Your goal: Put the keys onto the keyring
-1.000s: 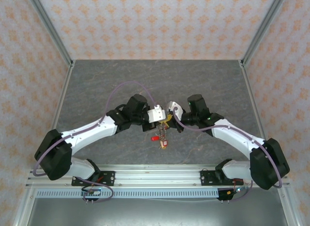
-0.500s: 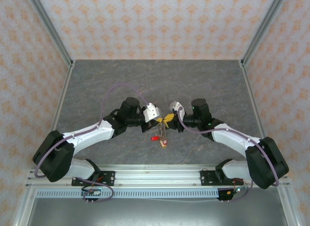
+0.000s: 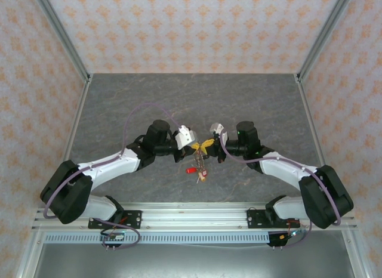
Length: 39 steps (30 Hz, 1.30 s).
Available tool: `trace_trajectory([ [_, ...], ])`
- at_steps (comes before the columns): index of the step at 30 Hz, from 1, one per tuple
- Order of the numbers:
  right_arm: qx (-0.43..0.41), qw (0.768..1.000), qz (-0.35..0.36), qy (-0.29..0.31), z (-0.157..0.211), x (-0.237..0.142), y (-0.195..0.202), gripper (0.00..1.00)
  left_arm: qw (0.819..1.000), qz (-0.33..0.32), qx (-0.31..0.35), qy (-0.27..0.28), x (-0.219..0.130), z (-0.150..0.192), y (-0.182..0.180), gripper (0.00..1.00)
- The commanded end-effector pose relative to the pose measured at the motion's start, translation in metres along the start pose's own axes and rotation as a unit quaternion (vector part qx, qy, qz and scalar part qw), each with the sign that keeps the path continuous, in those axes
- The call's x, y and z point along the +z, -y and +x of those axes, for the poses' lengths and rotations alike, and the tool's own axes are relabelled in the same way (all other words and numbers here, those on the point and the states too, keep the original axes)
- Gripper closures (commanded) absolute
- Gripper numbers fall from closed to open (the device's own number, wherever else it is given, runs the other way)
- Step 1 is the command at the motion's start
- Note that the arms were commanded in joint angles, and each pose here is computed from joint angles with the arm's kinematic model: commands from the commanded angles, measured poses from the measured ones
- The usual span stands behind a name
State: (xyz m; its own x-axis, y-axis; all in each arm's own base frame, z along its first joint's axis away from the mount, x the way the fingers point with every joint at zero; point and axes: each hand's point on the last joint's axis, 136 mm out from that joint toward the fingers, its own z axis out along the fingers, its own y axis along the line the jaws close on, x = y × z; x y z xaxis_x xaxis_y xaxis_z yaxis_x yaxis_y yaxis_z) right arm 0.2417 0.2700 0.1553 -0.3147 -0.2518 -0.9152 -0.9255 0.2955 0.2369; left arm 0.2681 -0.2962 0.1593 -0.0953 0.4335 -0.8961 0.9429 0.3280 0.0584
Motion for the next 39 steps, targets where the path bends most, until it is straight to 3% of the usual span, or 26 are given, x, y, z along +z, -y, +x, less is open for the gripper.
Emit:
trace_trajectory([
  [1,-0.036,0.999,-0.019,0.008,-0.017,-0.005,-0.013,1.0,0.999,-0.006,0.038,-0.032,-0.003,-0.003,-0.002,0.81],
  [11,-0.072,0.997,-0.013,-0.021,-0.028,-0.008,-0.02,1.0,0.99,0.004,0.084,-0.113,0.002,0.004,0.003,0.78],
  [19,-0.103,0.994,-0.02,-0.019,-0.046,-0.013,-0.037,1.0,0.981,0.006,0.103,-0.163,0.002,0.016,0.001,1.0],
  [21,-0.105,0.994,-0.009,-0.018,-0.046,-0.016,-0.036,1.0,0.985,-0.013,0.096,-0.142,0.003,0.01,-0.004,1.0],
  [24,-0.071,0.997,0.019,-0.026,-0.031,-0.019,-0.021,0.97,0.995,-0.036,0.068,-0.058,0.0,-0.01,-0.01,1.0],
  [30,0.028,1.0,0.0,-0.014,0.002,-0.013,-0.006,0.93,0.997,-0.023,0.035,0.062,-0.01,-0.049,-0.009,1.0],
  [39,0.118,0.993,0.004,0.003,0.014,-0.009,0.013,0.88,0.994,-0.02,0.019,0.104,-0.011,-0.055,-0.01,1.0],
])
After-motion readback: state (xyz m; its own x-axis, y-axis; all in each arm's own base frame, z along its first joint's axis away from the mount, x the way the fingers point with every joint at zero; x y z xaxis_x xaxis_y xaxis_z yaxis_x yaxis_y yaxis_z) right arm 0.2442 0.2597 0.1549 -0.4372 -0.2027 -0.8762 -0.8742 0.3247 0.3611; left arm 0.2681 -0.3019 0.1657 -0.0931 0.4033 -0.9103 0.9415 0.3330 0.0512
